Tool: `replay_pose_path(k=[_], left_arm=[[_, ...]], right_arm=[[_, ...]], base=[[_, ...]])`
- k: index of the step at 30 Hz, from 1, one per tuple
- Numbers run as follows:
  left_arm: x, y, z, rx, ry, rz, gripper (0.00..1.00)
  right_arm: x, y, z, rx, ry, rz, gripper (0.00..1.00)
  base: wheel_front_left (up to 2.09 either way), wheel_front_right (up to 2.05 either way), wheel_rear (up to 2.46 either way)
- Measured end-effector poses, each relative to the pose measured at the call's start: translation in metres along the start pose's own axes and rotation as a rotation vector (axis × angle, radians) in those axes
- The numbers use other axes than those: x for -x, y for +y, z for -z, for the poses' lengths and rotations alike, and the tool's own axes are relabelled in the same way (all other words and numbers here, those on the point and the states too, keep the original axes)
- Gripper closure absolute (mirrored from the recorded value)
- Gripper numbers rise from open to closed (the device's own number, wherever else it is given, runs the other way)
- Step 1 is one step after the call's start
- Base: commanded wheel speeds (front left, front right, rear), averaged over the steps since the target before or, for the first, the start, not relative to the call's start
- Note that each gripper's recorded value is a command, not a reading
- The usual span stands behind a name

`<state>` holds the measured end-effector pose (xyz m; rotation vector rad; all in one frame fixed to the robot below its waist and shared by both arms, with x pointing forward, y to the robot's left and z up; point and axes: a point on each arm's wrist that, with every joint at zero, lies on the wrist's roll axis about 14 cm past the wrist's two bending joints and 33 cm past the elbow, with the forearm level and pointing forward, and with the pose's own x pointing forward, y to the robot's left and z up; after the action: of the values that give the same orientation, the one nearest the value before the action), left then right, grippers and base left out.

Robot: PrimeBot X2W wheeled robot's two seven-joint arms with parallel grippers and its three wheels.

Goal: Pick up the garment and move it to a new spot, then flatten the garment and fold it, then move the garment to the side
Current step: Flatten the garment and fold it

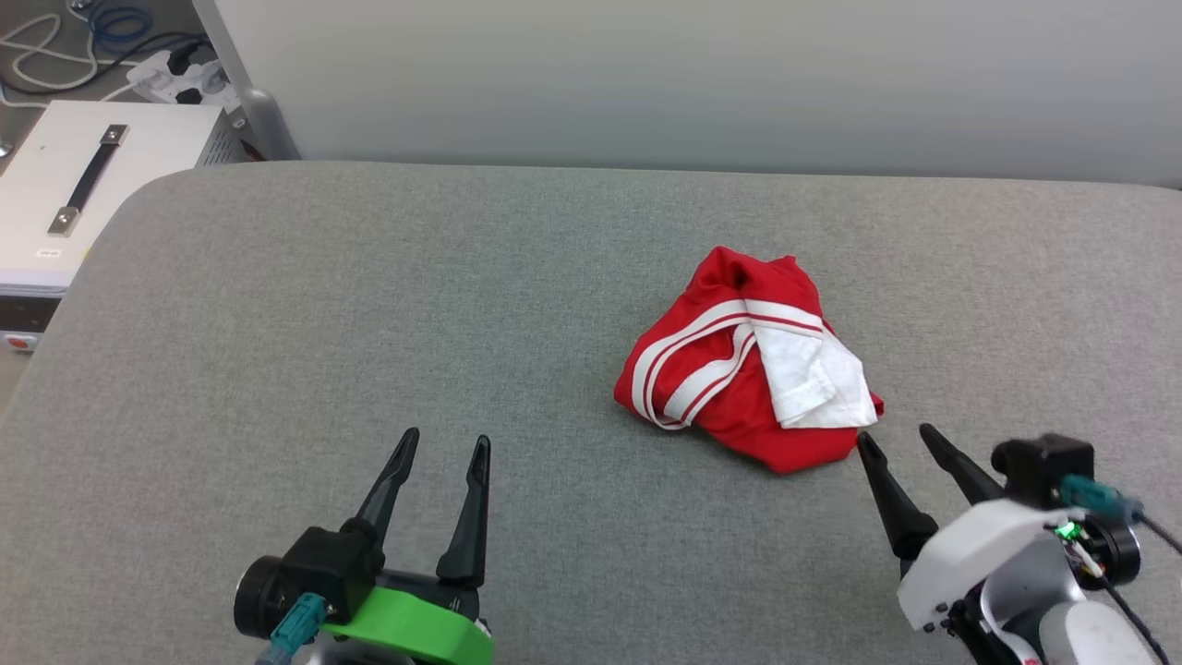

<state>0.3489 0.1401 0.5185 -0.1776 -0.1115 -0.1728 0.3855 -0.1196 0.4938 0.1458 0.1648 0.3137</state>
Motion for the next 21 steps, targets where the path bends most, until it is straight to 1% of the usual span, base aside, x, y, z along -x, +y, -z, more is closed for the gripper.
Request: replay_pose_path(k=[3,5,7,10,12,15,21], left_arm=[[-0.003,-0.001,0.002,0.004,0.004,0.005,0.0],[-0.007,-0.001,0.001,0.004,0.002,0.007,0.0],[-0.009,0.0,0.001,0.002,0.001,0.006,0.0],[-0.013,0.002,0.001,0.0,0.0,0.001,0.0],[-0.013,0.006,0.002,-0.003,0.002,-0.01,0.0],[-0.014,0.012,0.005,-0.007,0.013,-0.028,0.0],[-0.015,0.025,0.008,-0.018,0.026,-0.068,0.0]], right_arm=[[-0.013,0.008,0.006,-0.005,0.178,-0.072,0.0],[-0.021,0.01,0.008,0.031,0.303,-0.109,0.0],[-0.028,0.01,0.006,0.075,0.393,-0.129,0.0],[-0.042,0.018,0.003,0.095,0.498,-0.166,0.0],[-0.051,0.023,0.001,0.118,0.544,-0.185,0.0],[-0.068,0.023,-0.001,0.139,0.588,-0.186,0.0],[-0.096,0.02,0.018,0.173,0.675,-0.172,0.0]], base=[[0.0,0.0,0.0],[0.0,0.0,0.0],[0.0,0.0,0.0],[0.0,0.0,0.0],[0.0,0.0,0.0],[0.0,0.0,0.0],[0.0,0.0,0.0]])
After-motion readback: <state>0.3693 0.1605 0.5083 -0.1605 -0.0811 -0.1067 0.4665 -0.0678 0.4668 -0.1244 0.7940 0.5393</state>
